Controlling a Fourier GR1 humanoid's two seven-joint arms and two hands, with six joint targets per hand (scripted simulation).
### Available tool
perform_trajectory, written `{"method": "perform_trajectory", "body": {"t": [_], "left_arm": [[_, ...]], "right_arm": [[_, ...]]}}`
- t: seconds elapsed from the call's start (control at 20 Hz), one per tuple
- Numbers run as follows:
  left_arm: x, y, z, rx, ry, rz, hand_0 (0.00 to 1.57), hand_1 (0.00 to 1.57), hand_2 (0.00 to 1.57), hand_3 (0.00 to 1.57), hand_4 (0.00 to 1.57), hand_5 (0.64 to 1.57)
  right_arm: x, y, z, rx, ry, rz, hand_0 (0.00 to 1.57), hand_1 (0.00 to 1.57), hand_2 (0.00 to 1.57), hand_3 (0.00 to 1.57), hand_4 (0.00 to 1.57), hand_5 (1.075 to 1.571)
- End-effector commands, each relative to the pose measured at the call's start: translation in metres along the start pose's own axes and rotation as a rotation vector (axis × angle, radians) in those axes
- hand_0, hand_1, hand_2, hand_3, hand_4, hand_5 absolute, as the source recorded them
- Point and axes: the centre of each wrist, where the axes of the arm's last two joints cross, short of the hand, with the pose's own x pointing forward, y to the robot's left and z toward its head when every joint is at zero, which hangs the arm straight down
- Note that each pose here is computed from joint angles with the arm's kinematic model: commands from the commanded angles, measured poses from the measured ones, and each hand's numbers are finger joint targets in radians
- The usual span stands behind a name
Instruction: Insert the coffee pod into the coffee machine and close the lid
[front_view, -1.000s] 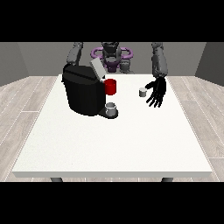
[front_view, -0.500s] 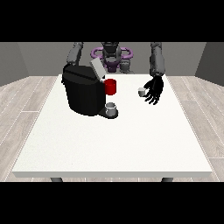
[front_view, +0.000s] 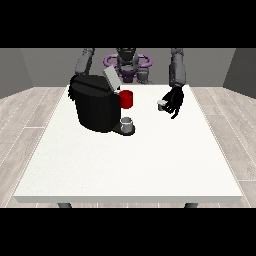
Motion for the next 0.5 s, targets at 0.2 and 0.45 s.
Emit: {"method": "perform_trajectory", "body": {"t": [0.2,0.45], "left_arm": [[0.014,-0.033,-0.003,-0.029,-0.117,0.033,1.30,1.30,1.38,1.34,0.68,1.571],[0.026,-0.017,-0.013,-0.113,-0.109,0.179,1.43,1.43,1.42,1.30,0.59,1.571]], "right_arm": [[-0.019,-0.010,0.013,-0.032,0.068,0.002,0.00,0.00,0.00,0.00,0.41,1.571],[-0.035,-0.010,0.027,-0.037,0.130,-0.006,0.00,0.00,0.00,0.00,0.32,1.571]]}}
